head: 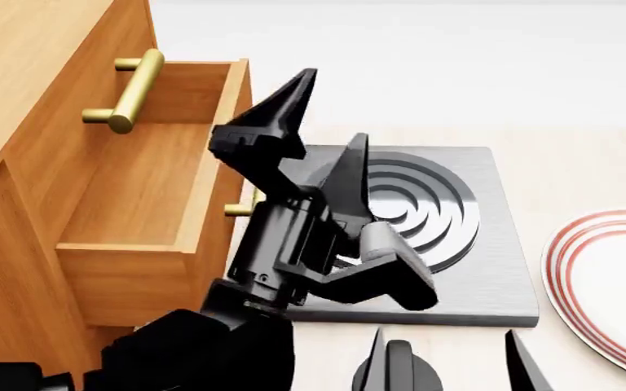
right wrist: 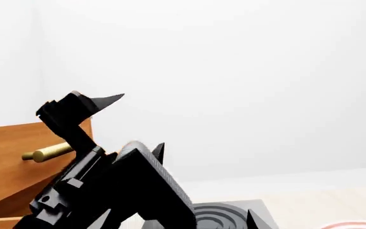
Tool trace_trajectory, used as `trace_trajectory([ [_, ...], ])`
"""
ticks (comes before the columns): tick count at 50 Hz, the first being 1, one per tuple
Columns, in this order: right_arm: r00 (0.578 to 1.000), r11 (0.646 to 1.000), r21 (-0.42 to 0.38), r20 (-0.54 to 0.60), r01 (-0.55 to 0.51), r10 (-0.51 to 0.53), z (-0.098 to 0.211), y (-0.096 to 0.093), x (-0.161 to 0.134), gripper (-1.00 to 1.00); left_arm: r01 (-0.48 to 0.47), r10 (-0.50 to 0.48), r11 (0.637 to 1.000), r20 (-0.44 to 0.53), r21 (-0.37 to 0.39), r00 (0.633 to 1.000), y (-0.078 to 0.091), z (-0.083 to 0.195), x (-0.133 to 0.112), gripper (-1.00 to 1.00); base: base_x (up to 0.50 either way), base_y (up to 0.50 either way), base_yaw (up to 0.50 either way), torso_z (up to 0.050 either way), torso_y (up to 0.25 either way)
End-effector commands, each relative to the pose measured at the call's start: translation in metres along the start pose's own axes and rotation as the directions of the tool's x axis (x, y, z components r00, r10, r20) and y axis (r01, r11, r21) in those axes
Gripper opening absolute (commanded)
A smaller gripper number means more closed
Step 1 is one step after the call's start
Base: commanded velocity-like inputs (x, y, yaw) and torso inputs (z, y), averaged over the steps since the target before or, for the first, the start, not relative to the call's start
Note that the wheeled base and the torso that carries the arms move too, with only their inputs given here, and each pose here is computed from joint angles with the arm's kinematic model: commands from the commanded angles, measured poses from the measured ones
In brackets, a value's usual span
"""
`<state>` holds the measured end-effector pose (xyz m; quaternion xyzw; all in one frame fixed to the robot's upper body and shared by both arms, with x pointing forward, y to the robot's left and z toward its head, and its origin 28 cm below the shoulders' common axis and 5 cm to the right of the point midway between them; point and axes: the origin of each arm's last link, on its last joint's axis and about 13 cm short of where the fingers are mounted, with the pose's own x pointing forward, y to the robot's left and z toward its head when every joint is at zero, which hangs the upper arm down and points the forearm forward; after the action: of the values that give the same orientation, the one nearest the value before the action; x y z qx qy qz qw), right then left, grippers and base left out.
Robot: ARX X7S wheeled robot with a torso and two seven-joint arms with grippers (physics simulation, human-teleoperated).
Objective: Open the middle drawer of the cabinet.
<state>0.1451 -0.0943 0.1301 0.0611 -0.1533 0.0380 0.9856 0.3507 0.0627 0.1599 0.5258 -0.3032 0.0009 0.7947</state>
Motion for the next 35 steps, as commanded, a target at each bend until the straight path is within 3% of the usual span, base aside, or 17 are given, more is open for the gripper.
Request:
trace_trajectory([
  [1, 1.0, 1.0, -0.001, -0.004, -0.007, 0.007, -0.001, 0.001, 0.0, 1.0, -0.019, 0.008, 0.976, -0.051, -0.218, 0.999, 0.029, 0.026, 0.021, 1.0, 0.0, 0.0, 0.0, 0.0, 0.0],
  [5, 1.0, 1.0, -0.001, -0.005, -0.007, 0.007, -0.001, 0.001, 0.0, 1.0, -0.026, 0.014, 0.975, -0.054, -0.221, 0.998, 0.035, 0.031, 0.022, 1.0, 0.0, 0.0, 0.0, 0.0, 0.0],
  [7, 1.0, 1.0, 0.0, -0.004, -0.006, 0.006, -0.001, 0.001, 0.0, 1.0, -0.053, 0.035, 0.966, -0.073, -0.255, 0.997, 0.043, 0.038, 0.025, 1.0, 0.0, 0.0, 0.0, 0.0, 0.0],
  [16, 1.0, 1.0, 0.003, -0.004, -0.002, 0.002, -0.002, 0.0, 0.001, 1.0, 0.009, -0.082, 0.904, -0.153, -0.427, 0.985, 0.053, 0.05, 0.028, 1.0, 0.0, 0.0, 0.0, 0.0, 0.0],
  [20, 1.0, 1.0, 0.004, -0.004, -0.004, 0.004, -0.002, 0.0, 0.001, 1.0, 0.049, -0.179, 0.828, -0.181, -0.558, 0.967, 0.07, 0.058, 0.025, 1.0, 0.0, 0.0, 0.0, 0.0, 0.0],
  [22, 1.0, 1.0, 0.003, -0.005, -0.004, 0.004, -0.002, 0.0, 0.001, 1.0, 0.05, -0.188, 0.812, -0.18, -0.581, 0.966, 0.074, 0.06, 0.023, 1.0, 0.0, 0.0, 0.0, 0.0, 0.0],
  [23, 1.0, 1.0, 0.003, -0.006, -0.003, 0.003, -0.002, 0.0, 0.001, 1.0, 0.068, -0.225, 0.781, -0.178, -0.621, 0.958, 0.079, 0.061, 0.021, 1.0, 0.0, 0.0, 0.0, 0.0, 0.0],
  [29, 1.0, 1.0, 0.006, -0.003, 0.004, -0.004, 0.0, -0.001, 0.0, 1.0, 0.098, -0.303, 0.678, -0.155, -0.728, 0.94, 0.104, 0.062, 0.009, 1.0, 0.0, 0.0, 0.0, 0.0, 0.0],
  [35, 1.0, 1.0, 0.007, -0.003, 0.007, -0.007, 0.001, -0.001, -0.001, 1.0, 0.074, -0.286, 0.649, -0.153, -0.757, 0.946, 0.133, 0.062, -0.001, 1.0, 0.0, 0.0, 0.0, 0.0, 0.0],
])
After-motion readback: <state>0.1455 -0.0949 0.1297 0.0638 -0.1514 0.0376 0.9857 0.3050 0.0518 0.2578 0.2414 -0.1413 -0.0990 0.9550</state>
